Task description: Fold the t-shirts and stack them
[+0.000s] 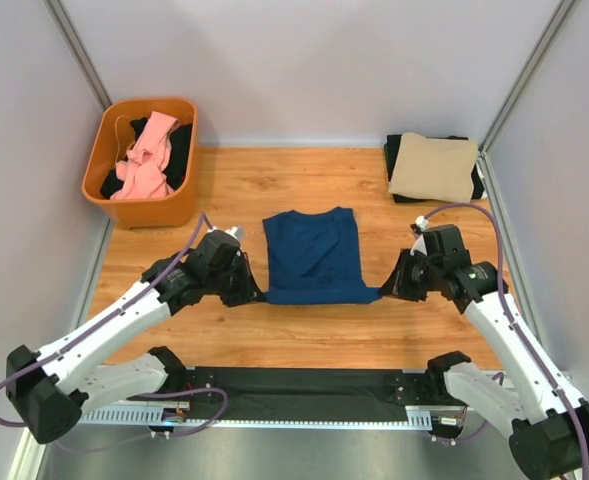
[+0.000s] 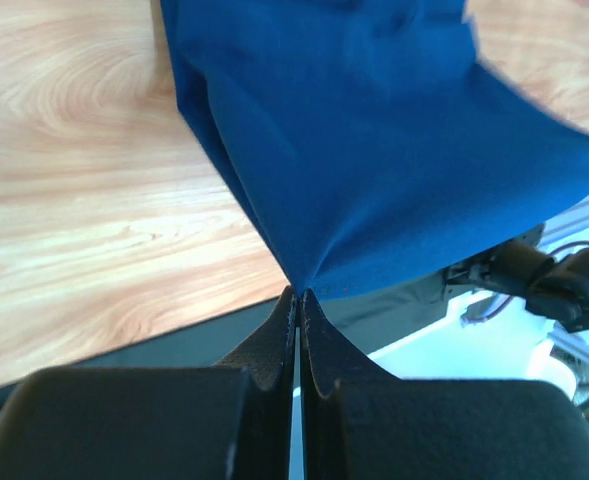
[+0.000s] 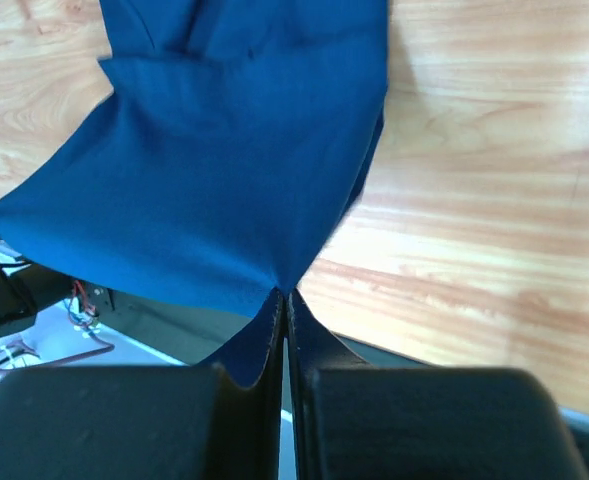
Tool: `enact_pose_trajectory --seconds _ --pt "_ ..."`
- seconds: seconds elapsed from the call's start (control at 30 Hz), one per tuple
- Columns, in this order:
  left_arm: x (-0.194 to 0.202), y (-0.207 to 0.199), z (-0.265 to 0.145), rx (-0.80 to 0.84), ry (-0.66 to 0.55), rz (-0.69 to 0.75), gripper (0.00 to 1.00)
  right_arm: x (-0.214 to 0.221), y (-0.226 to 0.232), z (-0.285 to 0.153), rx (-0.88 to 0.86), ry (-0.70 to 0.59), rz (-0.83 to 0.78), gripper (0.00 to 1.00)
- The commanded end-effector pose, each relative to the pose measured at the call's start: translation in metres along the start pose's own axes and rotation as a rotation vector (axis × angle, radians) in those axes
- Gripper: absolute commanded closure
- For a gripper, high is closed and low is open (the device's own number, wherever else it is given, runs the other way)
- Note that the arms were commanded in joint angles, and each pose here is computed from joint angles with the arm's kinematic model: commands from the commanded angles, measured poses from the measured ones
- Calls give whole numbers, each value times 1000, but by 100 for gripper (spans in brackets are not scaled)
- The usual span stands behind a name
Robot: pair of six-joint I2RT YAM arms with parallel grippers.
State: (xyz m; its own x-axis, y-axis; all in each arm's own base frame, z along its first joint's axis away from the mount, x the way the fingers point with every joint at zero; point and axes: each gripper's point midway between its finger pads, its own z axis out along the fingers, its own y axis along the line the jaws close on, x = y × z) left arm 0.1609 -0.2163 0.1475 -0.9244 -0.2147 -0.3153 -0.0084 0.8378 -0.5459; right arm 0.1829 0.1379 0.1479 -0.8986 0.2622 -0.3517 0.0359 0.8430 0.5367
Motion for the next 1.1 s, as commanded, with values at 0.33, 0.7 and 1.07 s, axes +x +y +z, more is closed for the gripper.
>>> enact_pose_trajectory --seconds 0.33,0.7,1.07 --pt "-81 -14 -29 -115 -94 -36 100 -85 28 -4 112 -66 -45 100" --pt "-162 2 21 -121 -34 -92 100 -155 28 67 151 8 -42 100" --pt "-246 24 124 -134 89 -143 100 -218 14 163 166 91 -20 100"
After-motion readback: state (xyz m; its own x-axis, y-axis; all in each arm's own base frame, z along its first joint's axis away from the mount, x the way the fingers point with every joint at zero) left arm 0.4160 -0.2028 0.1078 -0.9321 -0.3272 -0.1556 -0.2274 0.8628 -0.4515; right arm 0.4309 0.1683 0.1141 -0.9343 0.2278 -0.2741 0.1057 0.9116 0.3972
